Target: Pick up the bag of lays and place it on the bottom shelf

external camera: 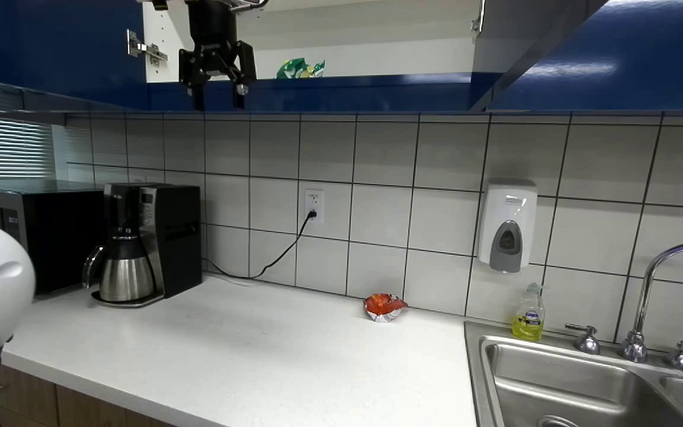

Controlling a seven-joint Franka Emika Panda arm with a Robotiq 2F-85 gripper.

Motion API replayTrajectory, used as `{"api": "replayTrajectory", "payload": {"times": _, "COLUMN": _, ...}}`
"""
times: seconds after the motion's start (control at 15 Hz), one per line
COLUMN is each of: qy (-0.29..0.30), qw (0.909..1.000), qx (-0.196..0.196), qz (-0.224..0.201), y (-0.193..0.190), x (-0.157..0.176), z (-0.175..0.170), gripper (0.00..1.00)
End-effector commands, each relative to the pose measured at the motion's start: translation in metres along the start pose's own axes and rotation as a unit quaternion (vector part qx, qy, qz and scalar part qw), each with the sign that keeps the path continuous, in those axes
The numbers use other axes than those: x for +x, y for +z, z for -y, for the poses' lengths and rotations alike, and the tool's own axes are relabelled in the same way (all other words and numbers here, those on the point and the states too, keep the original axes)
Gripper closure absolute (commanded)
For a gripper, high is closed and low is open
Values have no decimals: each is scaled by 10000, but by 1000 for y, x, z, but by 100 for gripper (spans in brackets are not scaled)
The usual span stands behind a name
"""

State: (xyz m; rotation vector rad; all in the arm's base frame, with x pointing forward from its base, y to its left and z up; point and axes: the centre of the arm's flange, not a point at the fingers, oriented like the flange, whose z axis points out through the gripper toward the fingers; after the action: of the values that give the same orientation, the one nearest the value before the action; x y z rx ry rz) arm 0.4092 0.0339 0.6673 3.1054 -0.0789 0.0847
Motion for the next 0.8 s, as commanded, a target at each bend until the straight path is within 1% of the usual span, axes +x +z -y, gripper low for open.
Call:
{"api": "replayTrajectory", "payload": {"times": 0.0, "qy": -76, "qw": 9999, "qx": 105, "qz": 25, "y": 38, "x": -15, "z": -7, "gripper": 0}}
{"api": "replayTrajectory", "payload": {"times": 0.33, "qy": -135, "qw": 9997, "qx": 131, "qz": 179, "y": 88, "x": -13, "z": -7, "gripper": 0}}
{"api": "replayTrajectory", "payload": {"times": 0.73, "qy": -365, "qw": 9984, "qx": 0, "qz": 431, "y": 134, "x": -14, "z": -5, "gripper": 0}}
